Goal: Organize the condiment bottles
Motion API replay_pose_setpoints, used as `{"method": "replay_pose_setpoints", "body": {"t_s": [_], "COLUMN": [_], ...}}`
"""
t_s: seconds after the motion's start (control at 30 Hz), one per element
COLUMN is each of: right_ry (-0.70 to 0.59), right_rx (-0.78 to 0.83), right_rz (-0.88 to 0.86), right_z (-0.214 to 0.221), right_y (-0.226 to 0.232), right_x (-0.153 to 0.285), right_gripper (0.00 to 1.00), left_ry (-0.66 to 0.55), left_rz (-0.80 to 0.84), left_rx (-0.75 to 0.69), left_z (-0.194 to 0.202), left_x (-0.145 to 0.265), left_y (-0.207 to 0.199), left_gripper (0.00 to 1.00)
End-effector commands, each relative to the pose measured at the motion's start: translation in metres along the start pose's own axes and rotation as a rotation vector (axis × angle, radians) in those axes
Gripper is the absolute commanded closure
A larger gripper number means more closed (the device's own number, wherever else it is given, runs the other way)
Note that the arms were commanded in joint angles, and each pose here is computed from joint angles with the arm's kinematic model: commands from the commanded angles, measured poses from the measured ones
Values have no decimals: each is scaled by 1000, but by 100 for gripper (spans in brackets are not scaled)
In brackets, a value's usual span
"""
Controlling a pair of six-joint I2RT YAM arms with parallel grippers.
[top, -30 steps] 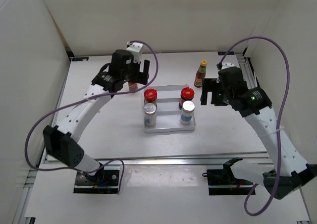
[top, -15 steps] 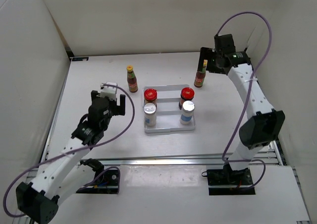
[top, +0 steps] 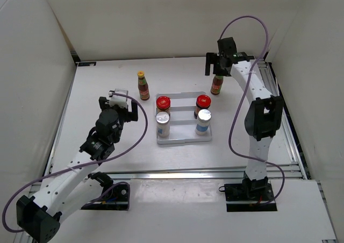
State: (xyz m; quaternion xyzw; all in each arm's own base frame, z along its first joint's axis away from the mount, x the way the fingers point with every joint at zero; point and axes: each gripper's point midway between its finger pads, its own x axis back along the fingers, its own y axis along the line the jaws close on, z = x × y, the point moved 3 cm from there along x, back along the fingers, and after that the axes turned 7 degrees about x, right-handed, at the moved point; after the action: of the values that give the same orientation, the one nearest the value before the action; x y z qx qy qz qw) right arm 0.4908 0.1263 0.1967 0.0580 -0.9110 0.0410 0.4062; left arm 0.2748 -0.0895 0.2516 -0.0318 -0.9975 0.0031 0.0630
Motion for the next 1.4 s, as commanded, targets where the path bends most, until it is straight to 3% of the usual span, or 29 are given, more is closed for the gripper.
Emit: {"method": "replay_pose_setpoints", "body": {"t_s": [0.0, 0.17, 0.33, 0.7, 0.9, 0.97, 1.17, 1.37], "right_ry": [-92, -101, -48, 19, 28, 17, -88, -206], "right_rx": [25, 3, -55, -68, -68, -68, -69, -29], "right_rz": [70, 86, 13, -17, -26, -16, 59, 102], "right_z": [-31, -43, -39, -18, -15, -20, -48, -70], "right_y": [-14, -28, -32, -31, -29, -31, -41, -27], "right_x": [-4, -14, -32, -50, -54, -46, 2, 72], "right_gripper": [0, 0, 18, 44, 67, 78, 95, 99], "left_ry": [-86, -78, -86, -78, -78, -70, -70, -62], "left_rz": [-19, -20, -29, -30, -39, -40, -40, -40], "left_rx": [41, 28, 32, 19, 19, 15, 14, 10], "left_z": [-22, -20, -22, -20, -20, -18, -18, -14], "left_x": [5, 3, 3, 2, 2, 0, 0, 0], "left_y": [4, 4, 5, 5, 6, 5, 5, 6], "left_gripper": [0, 0, 0, 0, 0, 0, 0, 0]}}
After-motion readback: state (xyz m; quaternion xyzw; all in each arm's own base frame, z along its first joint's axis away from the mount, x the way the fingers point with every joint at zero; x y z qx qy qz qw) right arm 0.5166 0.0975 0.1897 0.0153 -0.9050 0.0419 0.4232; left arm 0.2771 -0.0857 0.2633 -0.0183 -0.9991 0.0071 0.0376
